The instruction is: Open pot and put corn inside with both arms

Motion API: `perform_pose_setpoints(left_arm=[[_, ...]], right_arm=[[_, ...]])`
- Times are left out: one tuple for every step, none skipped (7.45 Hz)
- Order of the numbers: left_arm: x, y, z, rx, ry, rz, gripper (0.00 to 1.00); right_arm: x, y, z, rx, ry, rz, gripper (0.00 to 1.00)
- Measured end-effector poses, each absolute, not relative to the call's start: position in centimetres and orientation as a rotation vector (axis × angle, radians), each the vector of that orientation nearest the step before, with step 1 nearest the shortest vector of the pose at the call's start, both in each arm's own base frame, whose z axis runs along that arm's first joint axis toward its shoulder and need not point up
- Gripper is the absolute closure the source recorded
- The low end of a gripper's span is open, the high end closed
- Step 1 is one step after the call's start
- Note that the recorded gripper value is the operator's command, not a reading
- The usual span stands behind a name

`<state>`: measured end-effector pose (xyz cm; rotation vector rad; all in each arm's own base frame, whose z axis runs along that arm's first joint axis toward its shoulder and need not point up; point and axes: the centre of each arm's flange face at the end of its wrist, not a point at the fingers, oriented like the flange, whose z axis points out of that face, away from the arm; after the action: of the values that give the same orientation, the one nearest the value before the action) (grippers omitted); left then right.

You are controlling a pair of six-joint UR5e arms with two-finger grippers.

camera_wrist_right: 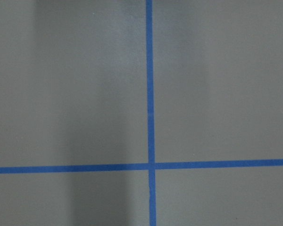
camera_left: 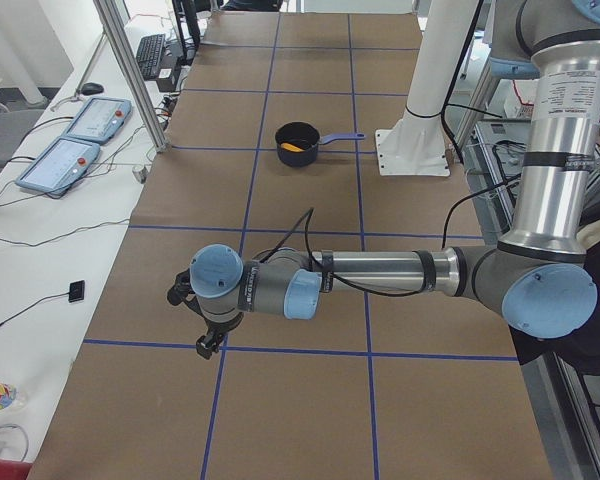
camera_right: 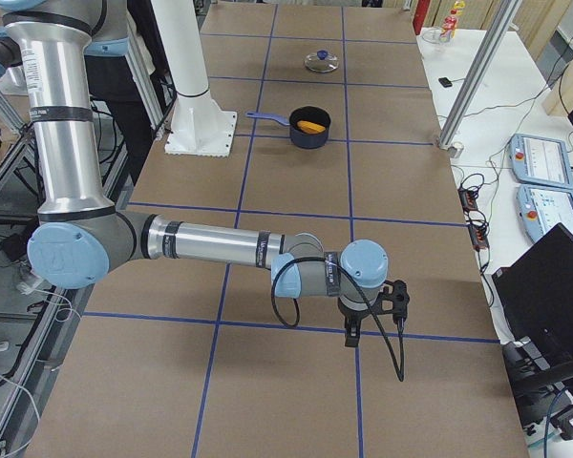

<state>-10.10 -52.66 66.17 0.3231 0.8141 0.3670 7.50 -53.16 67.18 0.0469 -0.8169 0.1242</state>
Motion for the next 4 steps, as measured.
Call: perform_pose_setpoints(left_arm=[[-10.35, -52.59, 66.39, 0.321, 0.815, 0.361, 0.02], [-10.51, -52.57, 66.44, 0.320, 0.815, 0.355, 0.02], [-10.75, -52.47, 66.46, 0.320, 0.815, 0.347, 0.02], [-11.15, -52.21, 66.46, 0.323, 0.814, 0.338, 0.02]], right_arm=[[7.75, -52.66, 67.25, 0.051, -0.821, 0.126, 0.00], [7.85, -52.46, 67.08, 0.060, -0.821, 0.121, 0.00], [7.89, -52.36, 66.95, 0.068, -0.819, 0.116, 0.00], [7.93, -52.38, 66.59, 0.075, -0.817, 0.113, 0.00]])
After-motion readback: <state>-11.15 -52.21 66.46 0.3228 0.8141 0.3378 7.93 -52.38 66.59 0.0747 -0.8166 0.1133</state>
